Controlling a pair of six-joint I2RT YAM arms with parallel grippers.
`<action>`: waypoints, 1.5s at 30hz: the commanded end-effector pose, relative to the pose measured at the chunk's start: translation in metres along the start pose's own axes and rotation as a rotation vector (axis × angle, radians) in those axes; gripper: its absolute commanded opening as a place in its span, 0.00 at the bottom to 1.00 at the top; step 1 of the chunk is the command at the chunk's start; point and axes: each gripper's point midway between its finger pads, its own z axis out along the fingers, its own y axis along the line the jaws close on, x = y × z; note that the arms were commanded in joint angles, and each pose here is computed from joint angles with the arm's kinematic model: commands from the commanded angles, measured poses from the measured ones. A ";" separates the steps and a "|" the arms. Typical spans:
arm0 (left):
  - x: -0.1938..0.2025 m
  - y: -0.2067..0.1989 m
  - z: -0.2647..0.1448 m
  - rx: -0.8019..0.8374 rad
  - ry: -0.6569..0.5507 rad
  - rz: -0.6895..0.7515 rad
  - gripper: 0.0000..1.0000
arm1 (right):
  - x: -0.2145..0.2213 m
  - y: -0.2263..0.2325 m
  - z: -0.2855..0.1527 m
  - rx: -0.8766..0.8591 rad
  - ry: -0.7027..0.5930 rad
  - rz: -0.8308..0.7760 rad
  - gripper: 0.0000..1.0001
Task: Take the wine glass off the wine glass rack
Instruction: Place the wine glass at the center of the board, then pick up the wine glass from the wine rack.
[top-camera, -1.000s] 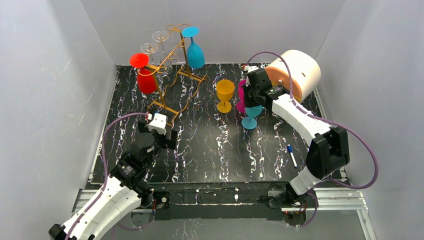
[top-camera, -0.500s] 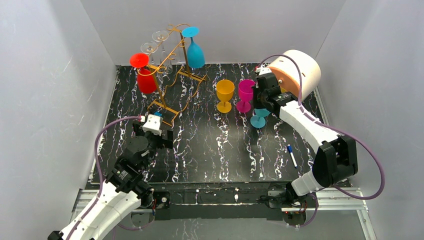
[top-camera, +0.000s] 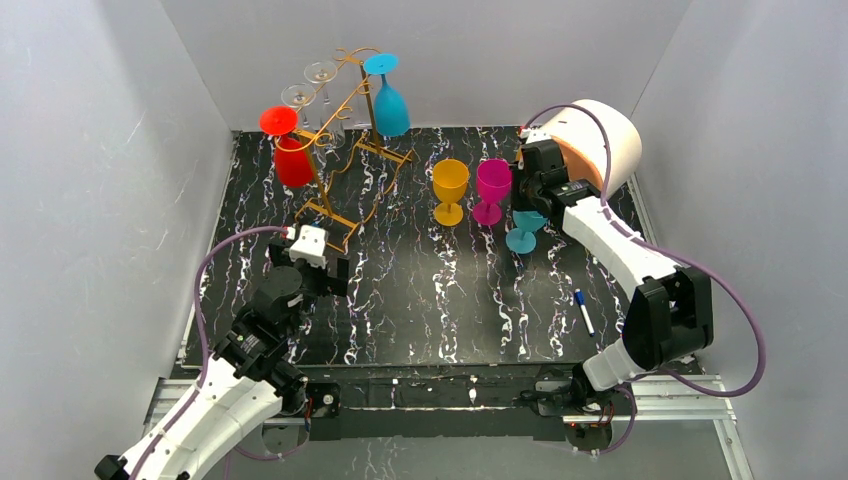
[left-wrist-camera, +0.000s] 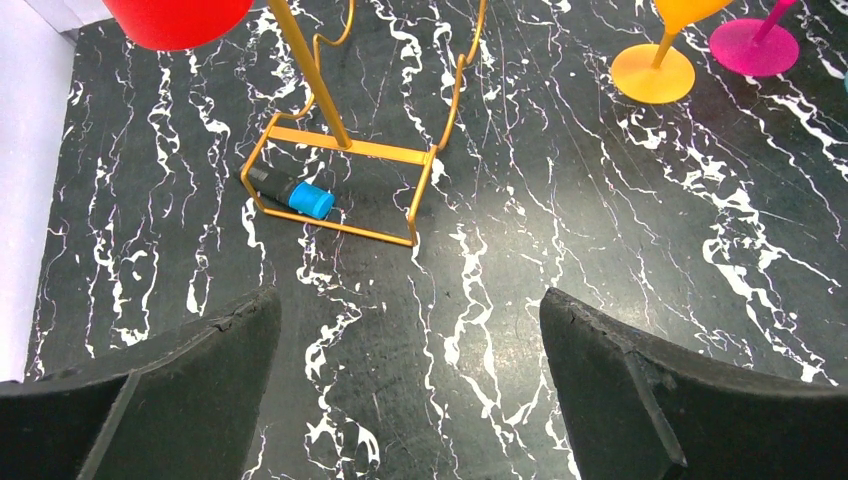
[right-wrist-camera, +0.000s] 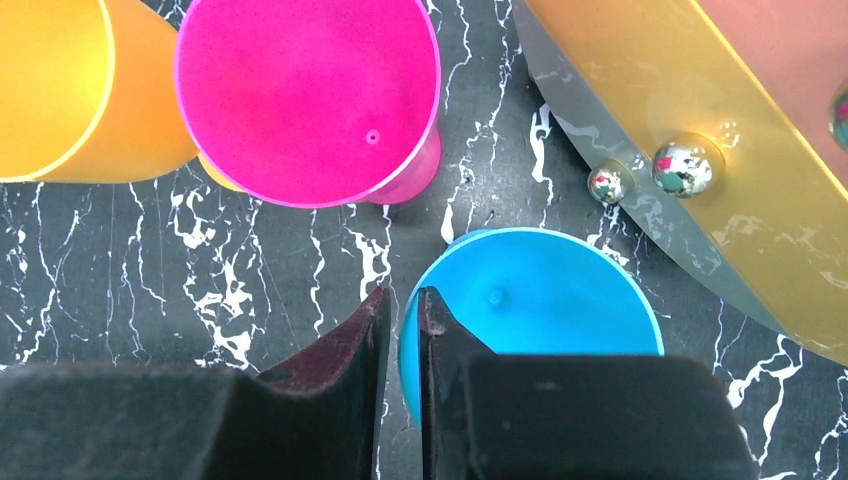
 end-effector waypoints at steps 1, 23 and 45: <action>-0.017 0.009 -0.006 -0.036 -0.052 -0.036 0.98 | -0.035 0.011 0.000 -0.040 -0.098 0.013 0.21; -0.030 0.034 -0.020 -0.175 -0.086 -0.231 0.98 | -0.083 0.023 -0.050 -0.106 -0.180 -0.011 0.51; -0.032 0.027 -0.014 -0.135 -0.162 -0.202 0.98 | -0.223 0.165 -0.051 -0.830 -0.330 0.572 0.77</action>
